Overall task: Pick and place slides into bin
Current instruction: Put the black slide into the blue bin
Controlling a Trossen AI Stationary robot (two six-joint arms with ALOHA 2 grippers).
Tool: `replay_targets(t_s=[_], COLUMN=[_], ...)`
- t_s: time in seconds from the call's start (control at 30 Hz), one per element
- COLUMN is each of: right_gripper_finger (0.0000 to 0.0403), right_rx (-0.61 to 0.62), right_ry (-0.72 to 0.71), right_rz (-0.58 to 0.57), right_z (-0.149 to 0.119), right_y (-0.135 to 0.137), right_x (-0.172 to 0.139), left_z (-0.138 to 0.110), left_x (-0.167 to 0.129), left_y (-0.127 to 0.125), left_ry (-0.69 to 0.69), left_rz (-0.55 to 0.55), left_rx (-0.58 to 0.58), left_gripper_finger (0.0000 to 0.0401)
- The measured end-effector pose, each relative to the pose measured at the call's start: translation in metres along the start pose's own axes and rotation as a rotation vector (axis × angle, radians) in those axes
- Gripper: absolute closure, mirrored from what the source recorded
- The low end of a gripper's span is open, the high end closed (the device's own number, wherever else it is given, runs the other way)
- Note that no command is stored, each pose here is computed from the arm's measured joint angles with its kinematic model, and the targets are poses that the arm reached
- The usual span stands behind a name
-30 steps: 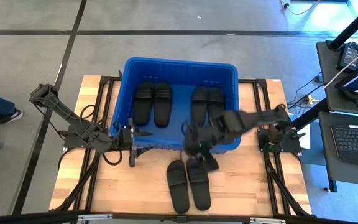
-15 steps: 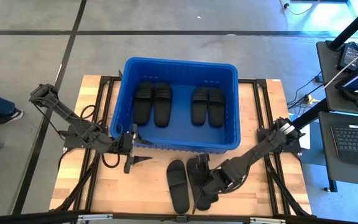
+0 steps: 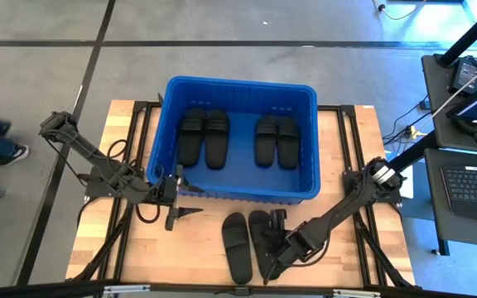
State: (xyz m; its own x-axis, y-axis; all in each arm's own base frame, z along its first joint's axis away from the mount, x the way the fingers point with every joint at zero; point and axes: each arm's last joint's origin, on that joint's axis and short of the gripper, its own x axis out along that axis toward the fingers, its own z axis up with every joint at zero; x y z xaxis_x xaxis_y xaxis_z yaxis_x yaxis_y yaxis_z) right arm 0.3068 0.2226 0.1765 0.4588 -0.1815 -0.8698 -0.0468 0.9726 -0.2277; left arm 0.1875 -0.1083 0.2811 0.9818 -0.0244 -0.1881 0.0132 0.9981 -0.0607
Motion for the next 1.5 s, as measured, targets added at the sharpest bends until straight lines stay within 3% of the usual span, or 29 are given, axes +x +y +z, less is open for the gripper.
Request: replay_targets(t_s=[0.17,0.47,0.63,0.93,1.07,1.27,1.37,1.5], right_gripper_finger=[0.0169,0.0178,0.0230,0.0377,0.0385,0.0389,0.0389,0.0388], right_rx=[0.003,0.035,0.062,0.060,0.059,0.024,0.001,-0.025], right_ry=[-0.042,0.003,0.001,0.001,0.005,0.074,0.105,0.058], right_rz=[-0.088,-0.128,-0.130,-0.134,-0.132,0.000,0.124,0.173], right_z=[-0.002,-0.013,-0.012,-0.013,-0.011,0.009,0.028,0.056], right_y=[-0.005,-0.023,-0.025,-0.025,-0.025,-0.022,-0.020,-0.025], right_x=[0.006,0.028,0.029,0.029,0.028,0.006,-0.016,-0.054], left_z=[0.000,0.000,0.000,0.000,0.000,0.000,0.000,0.000], left_x=[0.000,0.000,0.000,0.000,0.000,0.000,0.000,0.000], left_y=[0.000,0.000,0.000,0.000,0.000,0.000,0.000,0.000], left_ry=[0.000,0.000,0.000,0.000,0.000,0.000,0.000,0.000], left_rz=[0.000,0.001,0.002,0.002,0.002,0.002,0.002,0.002], left_rx=[0.000,0.001,0.000,0.001,0.001,0.000,0.000,0.000], left_gripper_finger=[0.0153,0.0153,0.0153,0.0153,0.0153,0.0153,0.0153,0.0153])
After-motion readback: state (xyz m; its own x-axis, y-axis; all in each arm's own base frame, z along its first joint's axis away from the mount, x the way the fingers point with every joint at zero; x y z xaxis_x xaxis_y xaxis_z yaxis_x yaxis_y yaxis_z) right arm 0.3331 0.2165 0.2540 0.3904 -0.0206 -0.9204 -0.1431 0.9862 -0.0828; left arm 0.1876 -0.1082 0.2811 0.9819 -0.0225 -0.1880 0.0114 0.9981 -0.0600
